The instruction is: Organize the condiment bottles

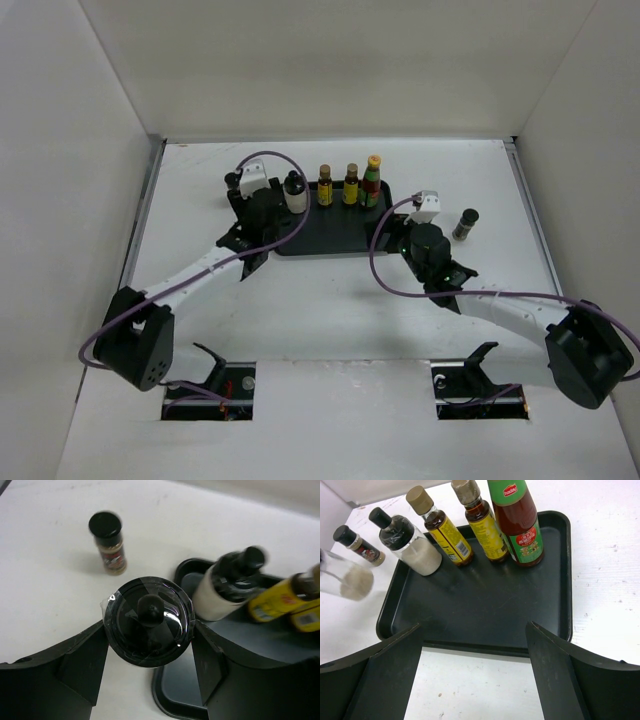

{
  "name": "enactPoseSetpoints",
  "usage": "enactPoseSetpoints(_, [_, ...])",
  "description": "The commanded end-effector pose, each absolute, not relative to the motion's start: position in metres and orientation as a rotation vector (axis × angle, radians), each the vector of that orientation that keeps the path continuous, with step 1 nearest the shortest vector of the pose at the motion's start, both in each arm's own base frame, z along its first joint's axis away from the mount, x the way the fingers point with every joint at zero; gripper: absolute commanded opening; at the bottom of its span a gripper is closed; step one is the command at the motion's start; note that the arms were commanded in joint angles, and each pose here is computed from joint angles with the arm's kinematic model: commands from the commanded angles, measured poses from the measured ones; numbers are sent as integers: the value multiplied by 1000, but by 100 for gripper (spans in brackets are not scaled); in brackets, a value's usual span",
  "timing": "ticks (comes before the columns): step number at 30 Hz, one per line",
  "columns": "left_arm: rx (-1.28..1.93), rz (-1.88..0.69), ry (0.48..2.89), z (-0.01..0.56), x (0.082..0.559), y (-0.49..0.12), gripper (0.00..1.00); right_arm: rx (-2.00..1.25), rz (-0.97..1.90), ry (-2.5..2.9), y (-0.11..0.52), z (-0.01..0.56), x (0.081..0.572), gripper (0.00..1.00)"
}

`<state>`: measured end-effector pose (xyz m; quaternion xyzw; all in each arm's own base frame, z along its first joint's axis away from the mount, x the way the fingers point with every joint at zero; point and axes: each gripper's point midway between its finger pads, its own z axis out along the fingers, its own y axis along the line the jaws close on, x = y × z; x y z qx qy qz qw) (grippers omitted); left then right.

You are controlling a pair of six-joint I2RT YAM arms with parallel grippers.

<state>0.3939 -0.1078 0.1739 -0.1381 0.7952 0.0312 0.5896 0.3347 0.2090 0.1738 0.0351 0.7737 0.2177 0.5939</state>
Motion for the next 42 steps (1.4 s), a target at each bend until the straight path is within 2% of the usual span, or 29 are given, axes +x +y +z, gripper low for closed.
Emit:
enactPoseSetpoints(1, [-301,-37,1741,218,393,-137,41,115,558,1724,208,195,338,89])
enactPoseSetpoints(11, [-185,-104,1799,184,413,-204,41,167,536,1706,191,196,341,89])
enactPoseSetpoints(20, [-88,-229,1799,180,409,-267,42,245,488,1704,169,191,347,89])
enactPoseSetpoints(26, [-50,-240,1830,162,411,-286,44,311,471,1706,153,187,350,90])
enactPoseSetpoints(29, [-43,-225,1847,152,412,-286,53,311,471,1707,153,186,350,92])
enactPoseSetpoints(33, [-37,-212,1862,145,410,-283,83,315,466,1707,152,185,351,93])
enactPoseSetpoints(35, [-55,-213,1842,155,408,-277,94,316,466,1706,151,185,351,94])
enactPoseSetpoints(38, [-112,-224,1782,185,407,-255,99,316,467,1704,151,186,351,94])
enactPoseSetpoints(42, [-255,-204,1710,219,414,-196,98,315,468,1705,151,186,351,95])
